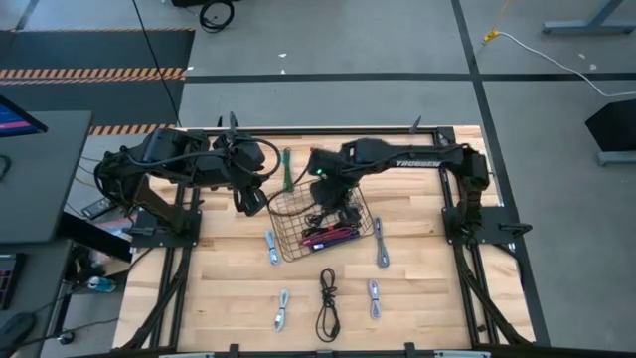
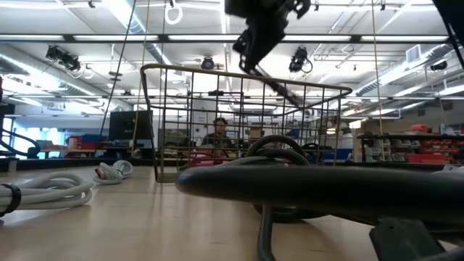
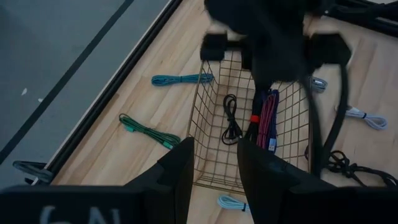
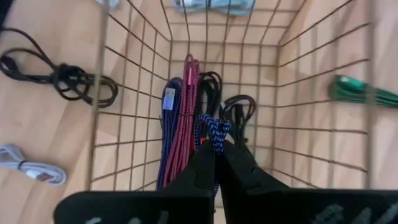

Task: Pick and place USB-C Cables
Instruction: Put the dark blue USB cable into the gold wire basket, then put the white USB cable into the gold wire basket

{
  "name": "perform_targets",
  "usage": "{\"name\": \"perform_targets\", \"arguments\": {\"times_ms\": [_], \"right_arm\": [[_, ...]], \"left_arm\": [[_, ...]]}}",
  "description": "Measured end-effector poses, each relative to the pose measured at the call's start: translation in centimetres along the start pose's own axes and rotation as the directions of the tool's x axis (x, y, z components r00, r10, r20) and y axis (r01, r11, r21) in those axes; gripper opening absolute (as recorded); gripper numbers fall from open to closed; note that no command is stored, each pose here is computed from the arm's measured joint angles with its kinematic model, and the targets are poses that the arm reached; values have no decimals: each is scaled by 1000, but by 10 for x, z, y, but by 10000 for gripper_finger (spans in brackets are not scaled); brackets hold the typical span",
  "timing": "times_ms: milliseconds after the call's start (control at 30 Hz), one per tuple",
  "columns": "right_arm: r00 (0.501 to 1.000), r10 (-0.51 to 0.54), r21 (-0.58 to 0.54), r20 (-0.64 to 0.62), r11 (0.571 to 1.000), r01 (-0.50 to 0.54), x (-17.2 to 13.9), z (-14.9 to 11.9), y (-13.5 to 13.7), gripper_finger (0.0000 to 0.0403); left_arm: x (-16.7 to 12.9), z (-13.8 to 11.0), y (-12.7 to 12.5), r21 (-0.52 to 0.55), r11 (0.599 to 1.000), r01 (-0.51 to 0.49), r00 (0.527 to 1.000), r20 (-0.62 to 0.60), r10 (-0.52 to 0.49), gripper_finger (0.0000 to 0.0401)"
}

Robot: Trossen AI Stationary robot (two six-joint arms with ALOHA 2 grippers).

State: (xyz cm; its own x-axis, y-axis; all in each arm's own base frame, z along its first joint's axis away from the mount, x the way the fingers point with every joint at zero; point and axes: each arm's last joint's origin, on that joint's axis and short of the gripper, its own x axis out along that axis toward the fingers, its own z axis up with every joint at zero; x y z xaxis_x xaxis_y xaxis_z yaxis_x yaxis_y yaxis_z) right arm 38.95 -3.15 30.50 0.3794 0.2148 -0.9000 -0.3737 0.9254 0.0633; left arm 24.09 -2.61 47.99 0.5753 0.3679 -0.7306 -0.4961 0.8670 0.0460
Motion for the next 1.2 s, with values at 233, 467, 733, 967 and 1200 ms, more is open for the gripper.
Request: {"name": "perform_targets", "arguments": {"times_ms": [233, 467, 733, 967, 1200], "right_arm": [[995, 55, -75, -83, 995, -61, 49, 7, 7, 7], [995, 69, -137, -76, 987, -79, 63, 16, 25, 9], [994, -87, -168, -66, 983, 75, 60, 24, 31, 82], [980, -186, -172, -67, 970, 172, 50, 27, 41, 116], [939, -344, -94, 29, 934, 345, -6, 29, 64, 118]], "left_arm": [[0, 0, 0, -1, 1000, 0, 1000, -1, 0, 130], [0, 0, 0, -1, 1000, 0, 1000, 0, 0, 130], [0, 0, 0, -2, 1000, 0, 1000, 0, 0, 130], [0, 0, 0, -2, 1000, 0, 1000, 0, 0, 130], [0, 1, 1, -1, 999, -37, 999, 20, 37, 130]]}}
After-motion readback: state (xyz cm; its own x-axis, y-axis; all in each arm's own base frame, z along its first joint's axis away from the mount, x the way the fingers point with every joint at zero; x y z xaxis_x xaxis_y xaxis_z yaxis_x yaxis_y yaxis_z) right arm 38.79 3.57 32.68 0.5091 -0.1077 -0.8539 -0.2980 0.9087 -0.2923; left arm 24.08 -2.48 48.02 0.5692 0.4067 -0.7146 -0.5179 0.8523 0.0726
